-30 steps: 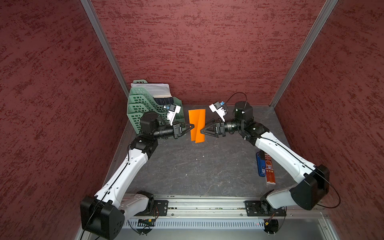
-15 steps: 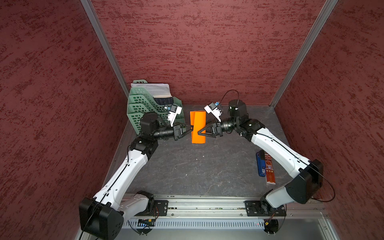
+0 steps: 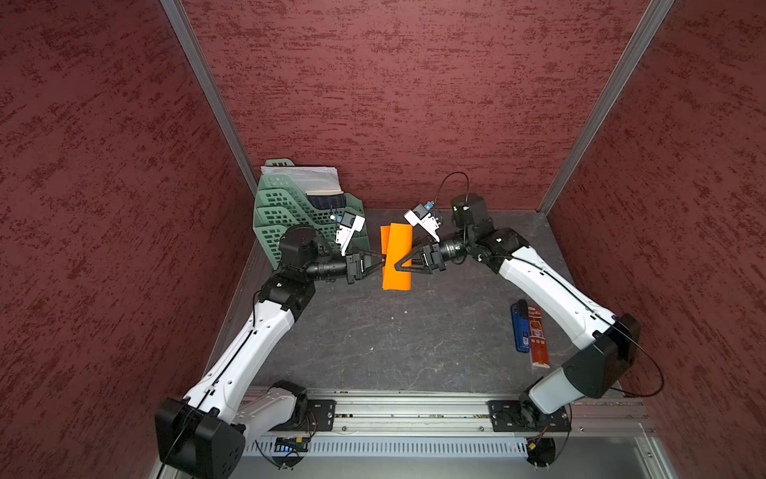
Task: Fold the square paper along the opposite sides
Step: Fold the paper.
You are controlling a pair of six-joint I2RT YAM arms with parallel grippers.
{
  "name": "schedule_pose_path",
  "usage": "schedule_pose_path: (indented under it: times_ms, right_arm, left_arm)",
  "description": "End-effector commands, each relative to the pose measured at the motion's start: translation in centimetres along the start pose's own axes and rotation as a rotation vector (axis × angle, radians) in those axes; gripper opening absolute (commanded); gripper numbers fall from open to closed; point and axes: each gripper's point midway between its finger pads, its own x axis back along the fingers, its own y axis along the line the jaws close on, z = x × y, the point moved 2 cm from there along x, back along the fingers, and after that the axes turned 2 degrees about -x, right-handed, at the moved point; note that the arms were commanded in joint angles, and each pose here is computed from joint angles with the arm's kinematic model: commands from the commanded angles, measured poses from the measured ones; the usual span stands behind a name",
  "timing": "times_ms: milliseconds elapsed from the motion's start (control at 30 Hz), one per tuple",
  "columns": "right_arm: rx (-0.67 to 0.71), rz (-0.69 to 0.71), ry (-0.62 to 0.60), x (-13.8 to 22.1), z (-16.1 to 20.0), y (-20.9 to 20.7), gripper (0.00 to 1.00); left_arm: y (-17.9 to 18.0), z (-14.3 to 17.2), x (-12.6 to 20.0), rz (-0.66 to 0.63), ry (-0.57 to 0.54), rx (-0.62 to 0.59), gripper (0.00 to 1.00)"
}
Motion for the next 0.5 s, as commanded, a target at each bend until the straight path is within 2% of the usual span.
schedule_pose_path:
  times_ms: [0, 100, 200, 267, 367, 467]
  right_arm:
    - [0.025, -0.023, -0.003, 0.2, -0.2, 1.2, 0.61]
    - [0.051, -0.034, -0.087, 1.0, -1.2, 2.1, 0.64]
    - [0.059, 0.017, -0.143, 2.0, -1.8, 2.0, 0.58]
    - [0.079, 0.118, -0.161, 3.2, -1.8, 2.0, 0.58]
    - [0.074, 0.3, -0.206, 5.5, -1.7, -0.2, 0.59]
    - [0.081, 0.414, -0.253, 7.0, -1.9, -1.7, 0.59]
  left_arm:
    - [-1.7, -0.7, 0.4, 0.025, -0.009, -0.059, 0.0]
    - [-1.7, -1.1, 0.8, 0.014, -0.026, -0.065, 0.0]
    - [-1.7, -1.6, 1.4, 0.007, -0.043, -0.072, 0.0]
    - [-2.0, -1.9, 1.7, 0.009, -0.05, -0.084, 0.0]
    - [-2.8, -2.3, 2.1, 0.026, -0.048, -0.111, 0.0]
    - [-3.8, -2.2, 2.3, 0.069, -0.03, -0.153, 0.0]
